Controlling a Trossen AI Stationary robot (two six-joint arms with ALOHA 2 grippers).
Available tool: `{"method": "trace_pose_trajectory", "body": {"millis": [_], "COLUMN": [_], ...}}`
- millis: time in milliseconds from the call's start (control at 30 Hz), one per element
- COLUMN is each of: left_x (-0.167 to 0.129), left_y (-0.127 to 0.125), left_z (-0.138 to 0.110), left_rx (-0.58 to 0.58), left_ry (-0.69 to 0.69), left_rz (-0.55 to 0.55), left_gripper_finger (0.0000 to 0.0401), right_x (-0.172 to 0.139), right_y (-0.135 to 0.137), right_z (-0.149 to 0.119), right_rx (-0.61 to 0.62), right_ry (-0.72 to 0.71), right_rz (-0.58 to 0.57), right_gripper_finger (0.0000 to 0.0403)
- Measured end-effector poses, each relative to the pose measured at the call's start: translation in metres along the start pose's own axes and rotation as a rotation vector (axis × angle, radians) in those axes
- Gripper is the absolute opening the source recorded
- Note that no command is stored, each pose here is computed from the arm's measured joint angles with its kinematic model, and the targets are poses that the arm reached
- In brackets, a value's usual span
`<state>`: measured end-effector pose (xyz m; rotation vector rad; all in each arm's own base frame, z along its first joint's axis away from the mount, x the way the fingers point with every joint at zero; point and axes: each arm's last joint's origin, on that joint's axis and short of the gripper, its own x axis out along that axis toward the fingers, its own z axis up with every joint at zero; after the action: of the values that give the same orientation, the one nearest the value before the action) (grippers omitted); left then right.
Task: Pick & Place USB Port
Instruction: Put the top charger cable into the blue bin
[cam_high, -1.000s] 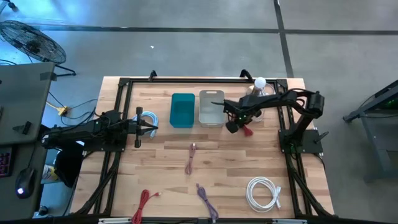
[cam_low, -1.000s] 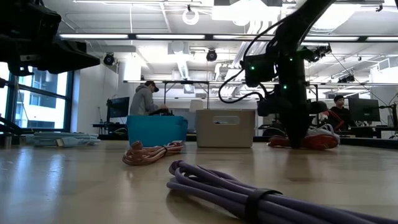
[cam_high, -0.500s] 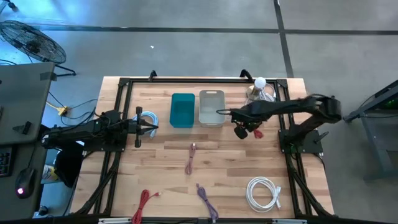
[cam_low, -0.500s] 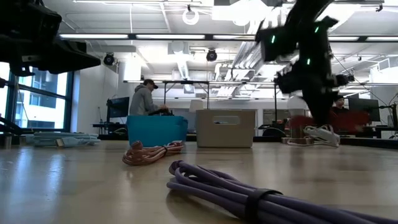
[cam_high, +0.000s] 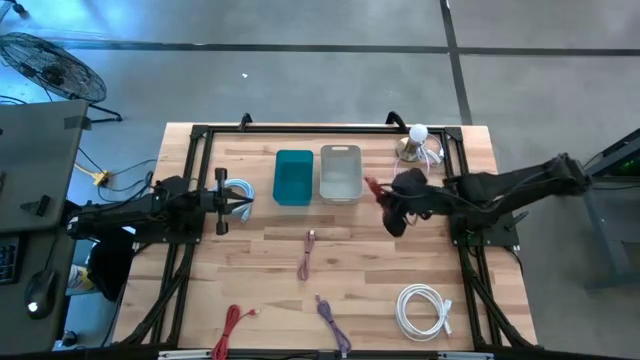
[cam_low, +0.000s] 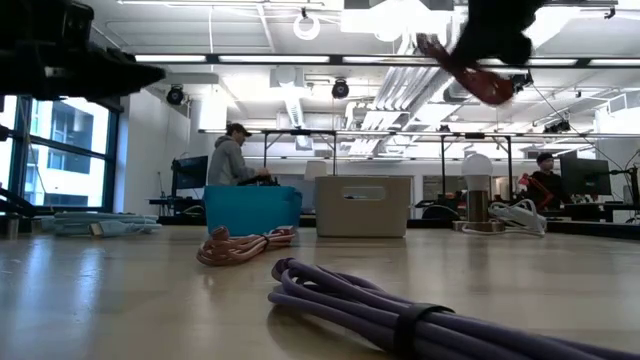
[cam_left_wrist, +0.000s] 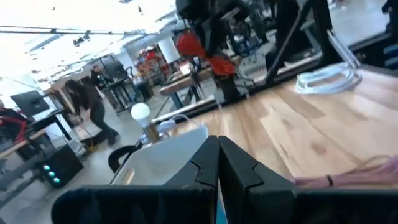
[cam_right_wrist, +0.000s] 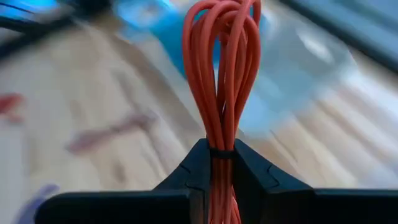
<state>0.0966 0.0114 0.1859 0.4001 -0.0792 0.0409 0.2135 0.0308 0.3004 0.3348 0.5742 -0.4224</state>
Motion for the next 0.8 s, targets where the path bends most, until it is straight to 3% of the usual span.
{"method": "trace_pose_trajectory", "body": {"millis": [200,400,533,800], "left_x": [0.0,0.001,0.004,0.011], "left_y": [0.003,0.002,0.004,0.005], "left_z": [0.008,0.008,0.011,0.014], "left_rx": [-0.152,-0.223,-0.223,-0.267], "left_ry": [-0.086,-0.081,-0.111,-0.138], "left_rz": [0.008,-0.016,-0.017,-0.038], "left_gripper_finger": [0.0,0.0014,0.0054,0.0174], "right_x": [-0.005,0.009,0.018,0.021], "right_y": [0.022,0.03,0.04,0.054], "right_z": [0.01,0.008,0.007,0.009], "right_rx": [-0.258,-0.335,-0.387,-0.486], "right_ry": [-0.163,-0.159,-0.167,-0.248], "right_rz": [0.132,0.145,0.19,0.289], "right_gripper_finger": [0.0034,0.0034,0.0034,0.0034]}}
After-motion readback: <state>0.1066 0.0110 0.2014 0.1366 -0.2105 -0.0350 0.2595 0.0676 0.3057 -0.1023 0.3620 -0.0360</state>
